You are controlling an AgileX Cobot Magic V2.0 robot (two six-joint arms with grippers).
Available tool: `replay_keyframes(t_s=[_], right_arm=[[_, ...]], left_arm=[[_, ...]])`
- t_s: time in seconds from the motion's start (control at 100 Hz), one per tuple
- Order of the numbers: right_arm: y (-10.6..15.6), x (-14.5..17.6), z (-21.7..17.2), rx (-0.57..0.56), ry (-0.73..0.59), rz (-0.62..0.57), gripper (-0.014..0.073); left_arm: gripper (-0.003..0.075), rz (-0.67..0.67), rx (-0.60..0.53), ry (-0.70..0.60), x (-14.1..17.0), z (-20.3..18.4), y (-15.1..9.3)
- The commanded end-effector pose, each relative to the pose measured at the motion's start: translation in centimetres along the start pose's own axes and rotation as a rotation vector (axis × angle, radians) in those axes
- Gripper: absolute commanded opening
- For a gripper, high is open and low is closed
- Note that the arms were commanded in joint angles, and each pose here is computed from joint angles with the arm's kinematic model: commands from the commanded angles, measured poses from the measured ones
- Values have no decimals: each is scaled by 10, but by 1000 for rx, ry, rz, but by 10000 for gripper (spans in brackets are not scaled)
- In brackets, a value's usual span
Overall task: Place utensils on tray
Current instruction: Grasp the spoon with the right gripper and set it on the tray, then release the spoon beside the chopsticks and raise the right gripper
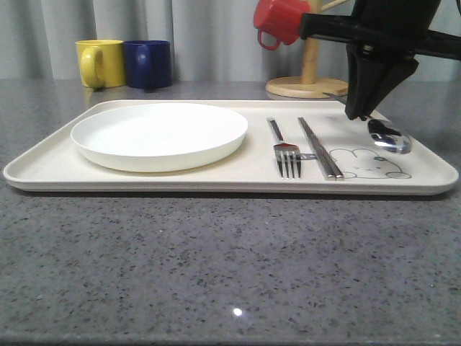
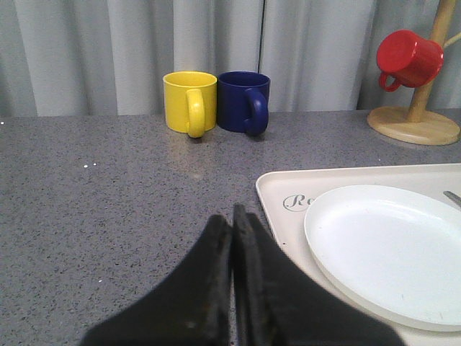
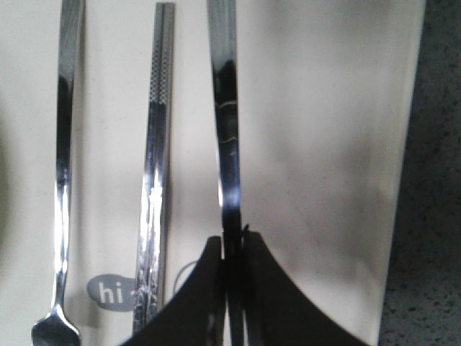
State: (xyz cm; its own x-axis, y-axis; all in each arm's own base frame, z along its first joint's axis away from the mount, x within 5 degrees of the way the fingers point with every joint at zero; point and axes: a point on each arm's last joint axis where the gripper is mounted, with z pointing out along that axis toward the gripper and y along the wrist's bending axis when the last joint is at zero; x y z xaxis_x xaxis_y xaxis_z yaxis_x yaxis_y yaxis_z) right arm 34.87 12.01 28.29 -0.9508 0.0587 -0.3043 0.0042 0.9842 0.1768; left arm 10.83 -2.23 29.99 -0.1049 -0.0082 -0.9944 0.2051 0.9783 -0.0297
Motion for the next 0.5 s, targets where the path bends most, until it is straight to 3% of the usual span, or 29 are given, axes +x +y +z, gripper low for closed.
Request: replay_keyframes(t_s=[0.0, 0.49], right_arm=[[2, -7, -23, -21, -99, 7, -46], [0, -7, -10, 6, -54, 50, -46]], left_arm=[[-18, -10, -25, -98, -16, -2, 2], [-18, -10, -25, -98, -16, -2, 2]])
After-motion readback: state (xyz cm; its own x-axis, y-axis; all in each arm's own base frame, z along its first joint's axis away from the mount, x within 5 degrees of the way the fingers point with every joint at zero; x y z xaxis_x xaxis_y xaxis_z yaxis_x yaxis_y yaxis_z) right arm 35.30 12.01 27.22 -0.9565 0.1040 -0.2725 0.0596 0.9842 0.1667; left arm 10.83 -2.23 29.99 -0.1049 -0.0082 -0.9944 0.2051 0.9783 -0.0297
